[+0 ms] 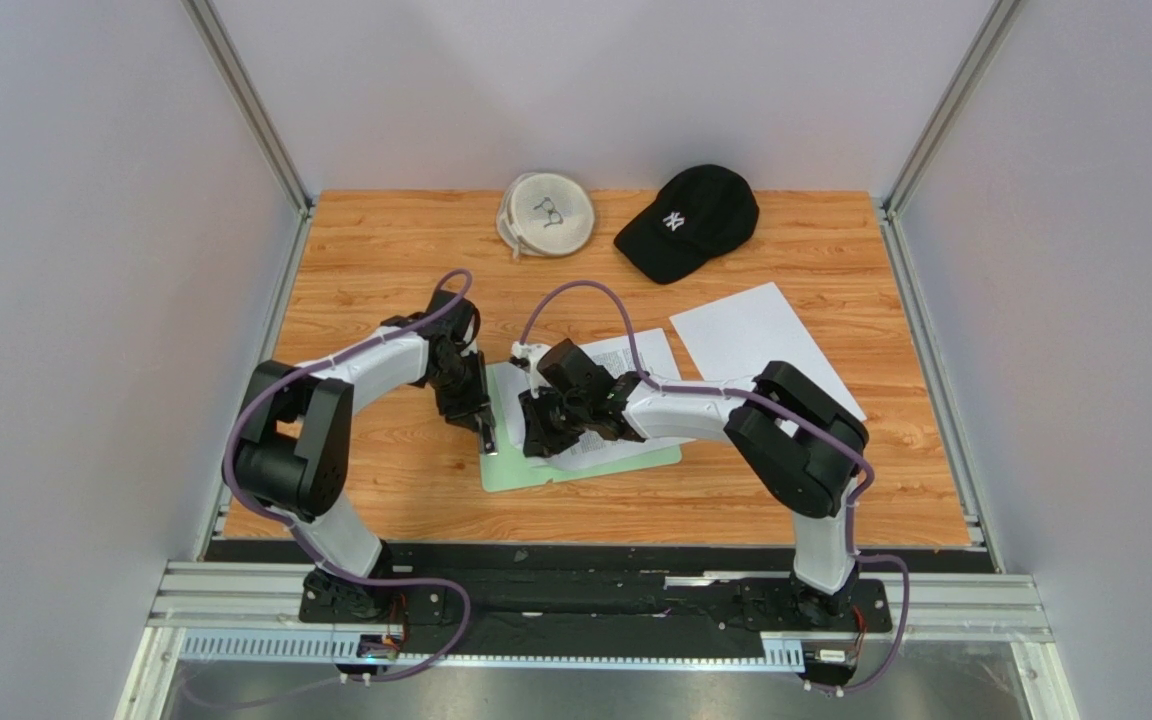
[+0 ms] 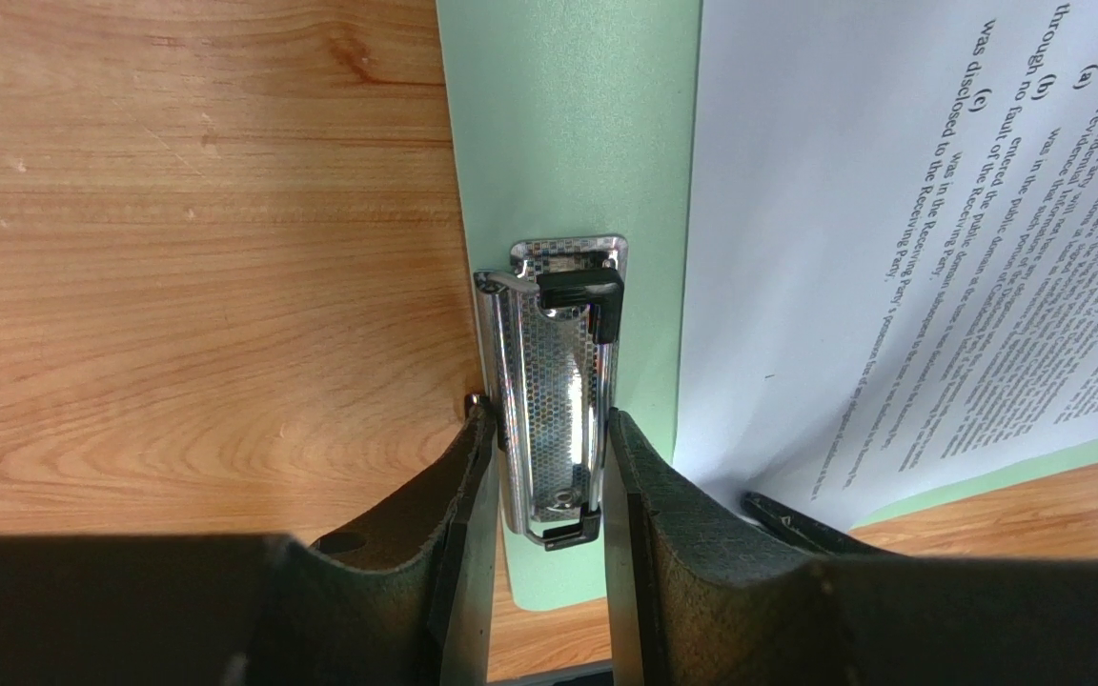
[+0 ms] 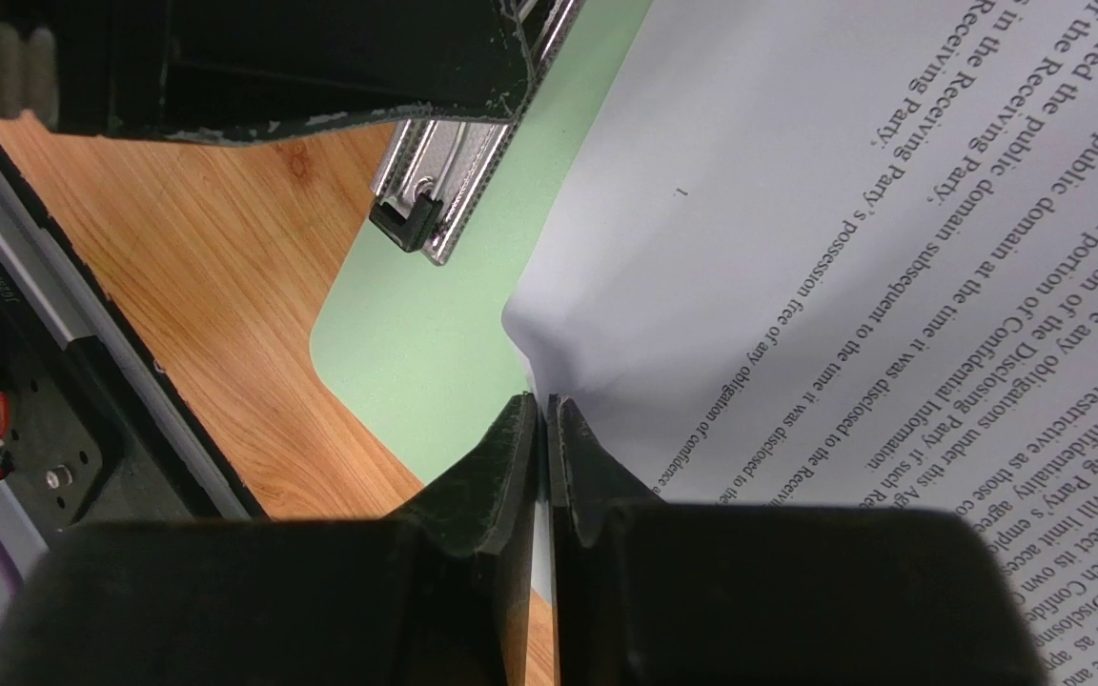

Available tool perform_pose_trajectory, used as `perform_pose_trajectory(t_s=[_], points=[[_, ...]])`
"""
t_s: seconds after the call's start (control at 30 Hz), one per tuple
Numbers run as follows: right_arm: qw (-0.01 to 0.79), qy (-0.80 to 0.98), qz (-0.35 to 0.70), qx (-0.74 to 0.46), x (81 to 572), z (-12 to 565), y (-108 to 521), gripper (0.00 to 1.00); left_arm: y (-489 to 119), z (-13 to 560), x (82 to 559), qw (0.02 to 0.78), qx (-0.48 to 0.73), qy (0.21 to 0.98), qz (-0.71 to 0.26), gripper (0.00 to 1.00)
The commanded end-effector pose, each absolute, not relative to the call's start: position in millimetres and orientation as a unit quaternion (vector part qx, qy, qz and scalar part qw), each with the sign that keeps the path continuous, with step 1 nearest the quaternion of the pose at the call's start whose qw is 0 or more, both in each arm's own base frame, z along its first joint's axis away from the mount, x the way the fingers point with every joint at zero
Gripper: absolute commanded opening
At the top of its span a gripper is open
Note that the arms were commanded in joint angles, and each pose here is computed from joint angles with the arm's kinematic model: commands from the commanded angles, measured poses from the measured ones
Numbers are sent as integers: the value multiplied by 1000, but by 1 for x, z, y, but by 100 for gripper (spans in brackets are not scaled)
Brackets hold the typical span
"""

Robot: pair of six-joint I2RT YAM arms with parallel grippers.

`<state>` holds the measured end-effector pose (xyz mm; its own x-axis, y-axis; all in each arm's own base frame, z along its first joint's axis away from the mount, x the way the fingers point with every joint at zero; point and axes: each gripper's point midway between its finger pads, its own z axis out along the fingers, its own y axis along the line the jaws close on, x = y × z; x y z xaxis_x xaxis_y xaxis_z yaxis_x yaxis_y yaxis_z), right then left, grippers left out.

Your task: Put the files into the folder

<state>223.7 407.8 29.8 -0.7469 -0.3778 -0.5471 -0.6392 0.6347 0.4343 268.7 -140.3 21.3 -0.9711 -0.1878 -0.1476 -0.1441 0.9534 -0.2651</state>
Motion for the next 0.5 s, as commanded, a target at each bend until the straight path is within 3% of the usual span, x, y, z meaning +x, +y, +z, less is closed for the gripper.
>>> perform_pose_trajectory(t_s=[0.0,0.47], points=[[211,865,366,-271,227,52,416,8,-148,34,275,112,-83,978,-154,0],[174,848,425,-263,212,51,430,8,-154,34,274,110,-89,975,-170,0]])
